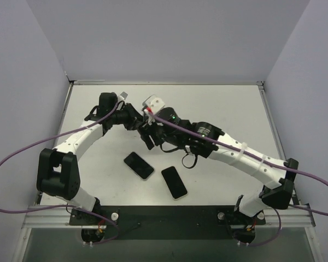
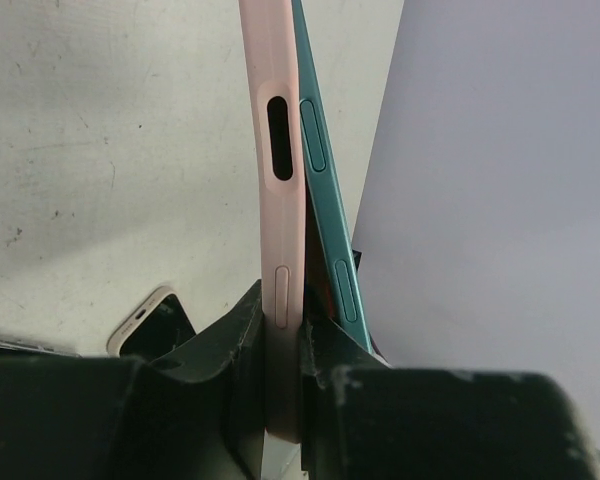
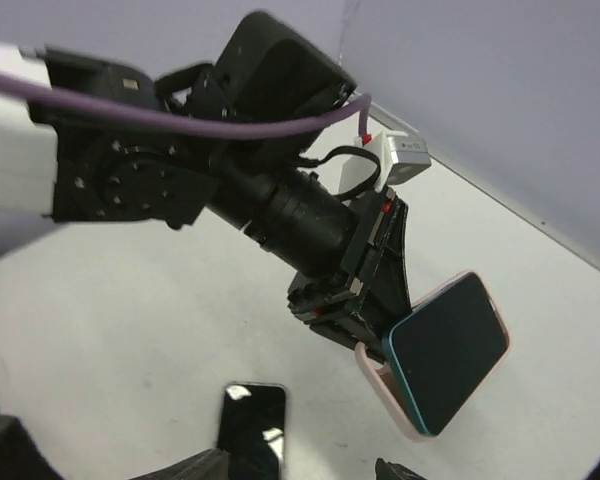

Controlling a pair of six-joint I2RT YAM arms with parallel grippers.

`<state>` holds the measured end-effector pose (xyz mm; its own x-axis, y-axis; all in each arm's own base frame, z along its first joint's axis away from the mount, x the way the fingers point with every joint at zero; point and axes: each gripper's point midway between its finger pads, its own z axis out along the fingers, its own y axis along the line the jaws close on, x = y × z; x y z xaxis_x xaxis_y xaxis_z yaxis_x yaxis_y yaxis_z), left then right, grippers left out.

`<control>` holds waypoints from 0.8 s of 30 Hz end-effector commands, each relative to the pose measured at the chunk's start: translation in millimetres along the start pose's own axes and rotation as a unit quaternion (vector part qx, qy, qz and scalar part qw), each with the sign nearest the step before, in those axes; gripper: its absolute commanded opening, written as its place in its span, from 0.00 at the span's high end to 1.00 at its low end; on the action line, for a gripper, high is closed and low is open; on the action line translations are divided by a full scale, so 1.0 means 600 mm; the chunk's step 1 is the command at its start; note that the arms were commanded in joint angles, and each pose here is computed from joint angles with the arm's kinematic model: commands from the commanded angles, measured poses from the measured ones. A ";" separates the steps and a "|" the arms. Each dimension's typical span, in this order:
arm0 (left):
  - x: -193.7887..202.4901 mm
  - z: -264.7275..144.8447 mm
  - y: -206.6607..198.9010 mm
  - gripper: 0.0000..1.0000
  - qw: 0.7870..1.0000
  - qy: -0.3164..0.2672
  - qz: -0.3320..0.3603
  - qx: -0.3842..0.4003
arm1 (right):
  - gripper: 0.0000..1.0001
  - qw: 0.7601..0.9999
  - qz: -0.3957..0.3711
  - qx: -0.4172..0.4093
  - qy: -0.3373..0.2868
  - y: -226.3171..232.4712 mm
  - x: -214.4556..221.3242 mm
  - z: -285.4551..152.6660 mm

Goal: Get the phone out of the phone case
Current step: Remove the phone case from the phone.

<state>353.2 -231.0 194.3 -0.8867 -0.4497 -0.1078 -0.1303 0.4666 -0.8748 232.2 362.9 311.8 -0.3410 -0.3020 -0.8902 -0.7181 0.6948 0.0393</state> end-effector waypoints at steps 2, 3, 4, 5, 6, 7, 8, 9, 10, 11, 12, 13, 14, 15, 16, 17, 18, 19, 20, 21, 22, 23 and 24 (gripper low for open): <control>-0.004 -0.025 -0.066 1.00 0.998 -0.009 0.031 0.045 | 0.43 0.978 -0.170 0.102 0.070 -0.053 0.040 0.029; -0.001 -0.025 -0.067 1.00 0.998 -0.006 0.031 0.045 | 0.43 0.975 -0.183 0.109 0.070 -0.058 0.035 0.030; -0.002 -0.027 -0.069 1.00 0.998 -0.006 0.031 0.046 | 0.43 0.973 -0.190 0.113 0.072 -0.060 0.035 0.034; 0.000 -0.027 -0.069 1.00 0.998 -0.005 0.031 0.045 | 0.44 0.971 -0.196 0.115 0.075 -0.060 0.038 0.040; 0.002 -0.030 -0.071 1.00 0.998 -0.004 0.032 0.046 | 0.44 0.969 -0.205 0.116 0.077 -0.062 0.038 0.042; 0.001 -0.031 -0.071 1.00 0.998 -0.005 0.031 0.046 | 0.44 0.966 -0.210 0.124 0.079 -0.067 0.037 0.044; 0.002 -0.031 -0.071 1.00 0.998 -0.005 0.030 0.046 | 0.45 0.964 -0.217 0.127 0.086 -0.067 0.044 0.052; 0.003 -0.031 -0.072 1.00 0.998 -0.004 0.031 0.047 | 0.45 0.962 -0.222 0.130 0.088 -0.069 0.045 0.053; 0.004 -0.032 -0.072 1.00 0.998 -0.004 0.029 0.047 | 0.45 0.960 -0.227 0.136 0.091 -0.075 0.045 0.056; 0.005 -0.032 -0.072 1.00 0.998 -0.003 0.030 0.047 | 0.45 0.959 -0.228 0.137 0.093 -0.078 0.047 0.060; 0.007 -0.033 -0.073 1.00 0.998 -0.003 0.030 0.047 | 0.45 0.960 -0.227 0.136 0.091 -0.078 0.045 0.060; 0.008 -0.032 -0.071 1.00 0.998 -0.003 0.029 0.046 | 0.46 0.961 -0.223 0.136 0.087 -0.080 0.042 0.060; 0.009 -0.033 -0.072 1.00 0.998 -0.003 0.030 0.046 | 0.46 0.964 -0.218 0.133 0.080 -0.079 0.037 0.061; 0.010 -0.034 -0.072 1.00 0.999 -0.002 0.028 0.046 | 0.46 0.965 -0.214 0.133 0.076 -0.081 0.034 0.062; 0.011 -0.034 -0.072 1.00 0.998 -0.002 0.028 0.048 | 0.47 0.965 -0.212 0.135 0.074 -0.085 0.031 0.064; 0.012 -0.035 -0.074 1.00 0.998 -0.002 0.029 0.049 | 0.47 0.964 -0.214 0.135 0.076 -0.086 0.032 0.069; 0.012 -0.035 -0.075 1.00 0.998 -0.001 0.028 0.050 | 0.47 0.964 -0.215 0.136 0.078 -0.088 0.032 0.072; 0.011 -0.036 -0.078 1.00 0.998 -0.003 0.030 0.052 | 0.47 0.964 -0.216 0.136 0.079 -0.089 0.033 0.075; 0.013 -0.037 -0.079 1.00 0.998 -0.001 0.030 0.053 | 0.47 0.964 -0.213 0.134 0.082 -0.092 0.036 0.082; 0.012 -0.038 -0.080 1.00 0.998 -0.004 0.030 0.053 | 0.47 0.965 -0.210 0.133 0.083 -0.094 0.037 0.085; 0.013 -0.039 -0.082 1.00 0.998 -0.004 0.032 0.054 | 0.47 0.966 -0.205 0.134 0.080 -0.097 0.034 0.088; 0.012 -0.041 -0.084 1.00 0.998 -0.005 0.032 0.055 | 0.47 0.966 -0.204 0.137 0.081 -0.105 0.035 0.094; 0.013 -0.040 -0.083 1.00 0.998 -0.005 0.031 0.054 | 0.47 0.966 -0.204 0.138 0.080 -0.111 0.032 0.096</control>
<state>343.9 -233.8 202.1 -0.8932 -0.4381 -0.1008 -0.1279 0.4627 -0.8772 288.8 350.1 254.4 -0.1797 -0.6831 -0.7079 -0.6632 0.6156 -0.4257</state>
